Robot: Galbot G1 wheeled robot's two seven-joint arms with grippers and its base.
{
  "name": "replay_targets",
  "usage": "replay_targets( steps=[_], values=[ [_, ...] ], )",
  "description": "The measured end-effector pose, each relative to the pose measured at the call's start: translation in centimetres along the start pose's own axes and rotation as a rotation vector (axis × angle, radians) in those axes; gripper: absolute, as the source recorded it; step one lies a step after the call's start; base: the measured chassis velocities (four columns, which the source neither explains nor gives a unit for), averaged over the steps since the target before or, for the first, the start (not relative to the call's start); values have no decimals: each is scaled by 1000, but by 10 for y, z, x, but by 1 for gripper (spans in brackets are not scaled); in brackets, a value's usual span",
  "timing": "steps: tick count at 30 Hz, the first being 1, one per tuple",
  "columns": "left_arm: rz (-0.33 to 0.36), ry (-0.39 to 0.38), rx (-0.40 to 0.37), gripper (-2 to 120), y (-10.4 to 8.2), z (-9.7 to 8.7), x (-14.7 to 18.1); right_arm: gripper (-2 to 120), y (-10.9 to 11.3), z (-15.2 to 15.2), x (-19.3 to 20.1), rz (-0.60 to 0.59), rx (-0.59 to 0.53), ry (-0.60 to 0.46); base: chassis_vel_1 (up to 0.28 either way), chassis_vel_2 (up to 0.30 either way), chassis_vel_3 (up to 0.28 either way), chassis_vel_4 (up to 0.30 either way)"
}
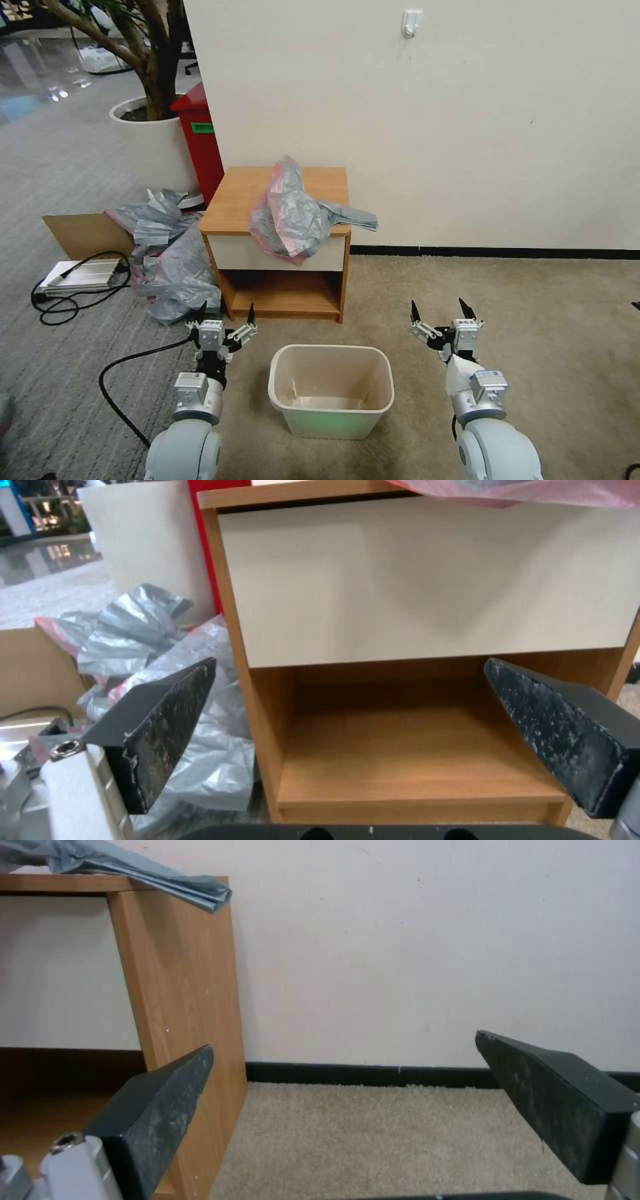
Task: Pick up the garbage bag from the table and place it over the trash can.
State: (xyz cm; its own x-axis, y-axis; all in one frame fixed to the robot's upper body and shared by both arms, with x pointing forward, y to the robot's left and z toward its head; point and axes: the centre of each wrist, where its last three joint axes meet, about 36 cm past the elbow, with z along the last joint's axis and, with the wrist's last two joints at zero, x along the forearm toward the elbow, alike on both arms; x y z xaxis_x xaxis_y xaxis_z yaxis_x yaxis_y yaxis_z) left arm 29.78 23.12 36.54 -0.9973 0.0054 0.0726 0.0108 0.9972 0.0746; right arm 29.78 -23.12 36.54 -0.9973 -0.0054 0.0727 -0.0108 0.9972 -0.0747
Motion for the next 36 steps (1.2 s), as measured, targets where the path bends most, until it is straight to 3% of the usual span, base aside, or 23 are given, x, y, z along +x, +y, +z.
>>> replay_targets(
  steps=[19, 22, 23, 25, 28, 33, 35, 36],
  values=[
    [0, 0, 0, 98, 2, 0, 0, 100, 1, -1, 0, -2, -9, -3, 0, 0, 0, 0],
    [-2, -9, 3, 97, 15, -3, 4, 100, 7, -24, 2, -35, -89, -52, 0, 0, 0, 0],
    [-6, -22, 4, 96, 27, -6, 8, 100, 10, -35, 4, -52, -124, -78, 0, 0, 0, 0],
    [-10, -47, 8, 97, 52, -14, 15, 100, 14, -38, 7, -86, -181, -69, 0, 0, 0, 0],
    [-9, -64, 0, 97, 67, -21, 18, 100, 15, -42, 6, -104, -215, -71, 0, 0, 0, 0],
    [35, -74, 35, 99, 80, -27, 25, 100, 19, -46, -2, -139, -322, -63, 0, 0, 0, 0],
    [38, -89, 46, 99, 82, -23, 27, 100, 26, -43, -19, -169, -501, -41, 0, 0, 0, 0],
    [38, -89, 46, 99, 82, -23, 27, 100, 26, -43, -19, -169, -501, -41, 0, 0, 0, 0]
  ],
)
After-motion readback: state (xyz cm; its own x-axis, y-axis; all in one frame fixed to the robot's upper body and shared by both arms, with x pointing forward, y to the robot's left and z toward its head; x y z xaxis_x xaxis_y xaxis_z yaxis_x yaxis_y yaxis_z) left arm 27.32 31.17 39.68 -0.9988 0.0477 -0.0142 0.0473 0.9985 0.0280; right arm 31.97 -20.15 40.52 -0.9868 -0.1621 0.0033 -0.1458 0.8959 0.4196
